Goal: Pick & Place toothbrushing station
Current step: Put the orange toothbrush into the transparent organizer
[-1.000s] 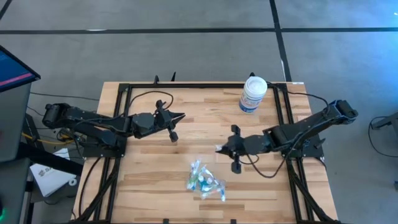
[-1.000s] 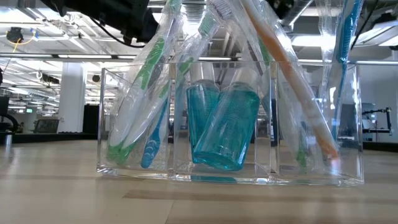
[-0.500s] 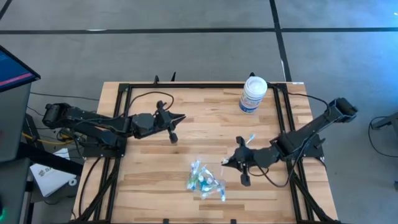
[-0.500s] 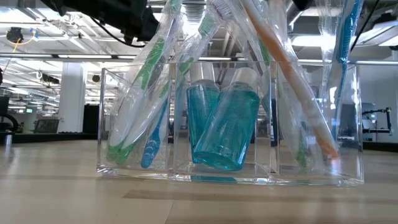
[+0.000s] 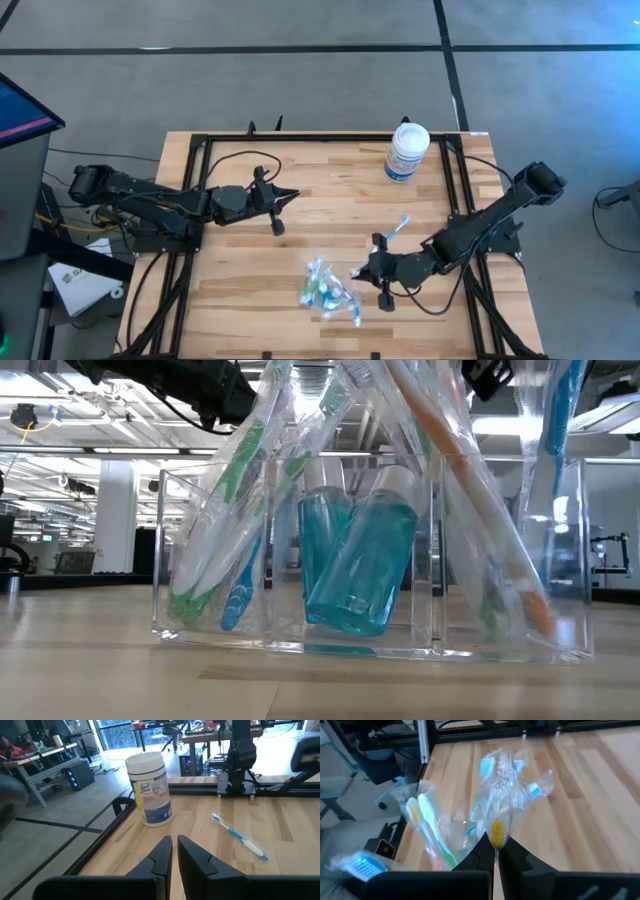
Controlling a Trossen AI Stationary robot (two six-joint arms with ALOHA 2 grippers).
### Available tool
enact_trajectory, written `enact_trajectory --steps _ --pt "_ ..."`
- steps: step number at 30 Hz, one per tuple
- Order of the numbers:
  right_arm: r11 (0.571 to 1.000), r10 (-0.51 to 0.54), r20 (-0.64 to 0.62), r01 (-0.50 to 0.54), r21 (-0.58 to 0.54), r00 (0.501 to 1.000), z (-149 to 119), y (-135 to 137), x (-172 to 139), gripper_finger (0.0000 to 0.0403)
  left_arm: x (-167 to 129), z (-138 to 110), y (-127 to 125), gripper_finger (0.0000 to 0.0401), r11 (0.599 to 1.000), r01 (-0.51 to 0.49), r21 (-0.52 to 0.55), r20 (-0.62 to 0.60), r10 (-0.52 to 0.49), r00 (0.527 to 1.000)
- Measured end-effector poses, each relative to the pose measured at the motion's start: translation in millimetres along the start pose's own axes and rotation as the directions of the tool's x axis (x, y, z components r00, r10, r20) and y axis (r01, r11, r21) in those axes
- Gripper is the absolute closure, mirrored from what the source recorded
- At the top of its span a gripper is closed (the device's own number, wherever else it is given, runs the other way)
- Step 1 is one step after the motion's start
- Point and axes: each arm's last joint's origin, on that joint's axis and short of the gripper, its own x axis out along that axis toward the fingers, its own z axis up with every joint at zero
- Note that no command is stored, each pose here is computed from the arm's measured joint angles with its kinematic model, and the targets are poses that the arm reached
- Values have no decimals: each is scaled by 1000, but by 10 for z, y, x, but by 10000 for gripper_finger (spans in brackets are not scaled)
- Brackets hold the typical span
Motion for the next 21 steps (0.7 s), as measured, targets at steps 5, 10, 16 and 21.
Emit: enact_trajectory --steps 5,10,16,21 --pt "1000 21 -13 -21 2 1000 -25 16 51 403 0 2 1 380 1000 -1 -1 2 1 1000" --pt "1000 7 30 -7 5 1000 56 -14 -61 403 0 2 1 380 1000 -1 -1 2 1 1000" --pt "999 44 78 -44 -3 996 126 25 -215 403 0 2 1 380 1000 -1 -1 2 1 1000" --pt "996 86 90 -86 -4 992 98 135 -245 403 0 3 1 380 1000 -1 -1 3 1 1000"
